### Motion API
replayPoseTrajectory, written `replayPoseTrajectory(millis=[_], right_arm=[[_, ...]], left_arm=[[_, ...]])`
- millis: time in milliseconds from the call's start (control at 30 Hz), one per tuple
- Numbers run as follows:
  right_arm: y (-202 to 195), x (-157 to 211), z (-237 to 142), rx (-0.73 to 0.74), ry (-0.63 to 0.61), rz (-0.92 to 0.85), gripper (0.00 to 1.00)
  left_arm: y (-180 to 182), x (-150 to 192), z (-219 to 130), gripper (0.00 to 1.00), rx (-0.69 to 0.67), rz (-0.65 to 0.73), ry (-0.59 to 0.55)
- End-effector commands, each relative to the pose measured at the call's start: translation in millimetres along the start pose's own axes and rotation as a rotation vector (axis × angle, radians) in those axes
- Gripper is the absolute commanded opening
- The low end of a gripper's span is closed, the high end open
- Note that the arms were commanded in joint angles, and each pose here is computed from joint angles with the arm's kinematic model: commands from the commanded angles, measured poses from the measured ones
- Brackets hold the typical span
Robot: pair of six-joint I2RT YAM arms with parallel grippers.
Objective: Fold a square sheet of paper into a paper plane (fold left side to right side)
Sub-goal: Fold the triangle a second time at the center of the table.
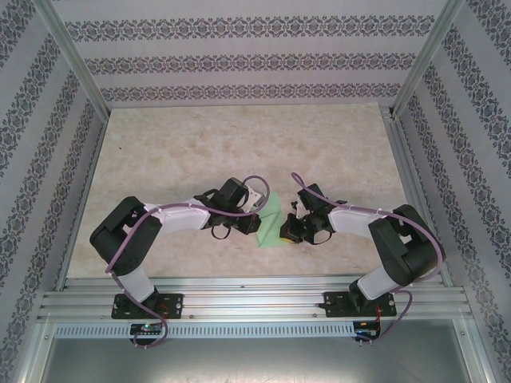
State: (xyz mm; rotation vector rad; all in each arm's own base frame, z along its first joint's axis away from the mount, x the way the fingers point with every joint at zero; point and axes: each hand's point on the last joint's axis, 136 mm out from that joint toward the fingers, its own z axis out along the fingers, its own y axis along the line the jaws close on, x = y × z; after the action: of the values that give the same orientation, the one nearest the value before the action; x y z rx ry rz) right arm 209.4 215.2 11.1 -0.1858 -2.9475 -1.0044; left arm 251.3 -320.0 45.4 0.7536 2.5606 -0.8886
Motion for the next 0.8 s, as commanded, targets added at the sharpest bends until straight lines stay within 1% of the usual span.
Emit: replayPoseTrajectory(millis=[0,767], right_arm=[[-18.6,6.0,7.5,0.092,0.018,0.001,0.05],[-20.3,7.3,9.5,0.104,0.030,-0.004,0.06]], left_arm=[[7.6,-12.0,4.1,0.07,-0.008,0.003,-0.044],[17.1,-14.4,15.8,0.08,-0.033,0.004,-0.026]])
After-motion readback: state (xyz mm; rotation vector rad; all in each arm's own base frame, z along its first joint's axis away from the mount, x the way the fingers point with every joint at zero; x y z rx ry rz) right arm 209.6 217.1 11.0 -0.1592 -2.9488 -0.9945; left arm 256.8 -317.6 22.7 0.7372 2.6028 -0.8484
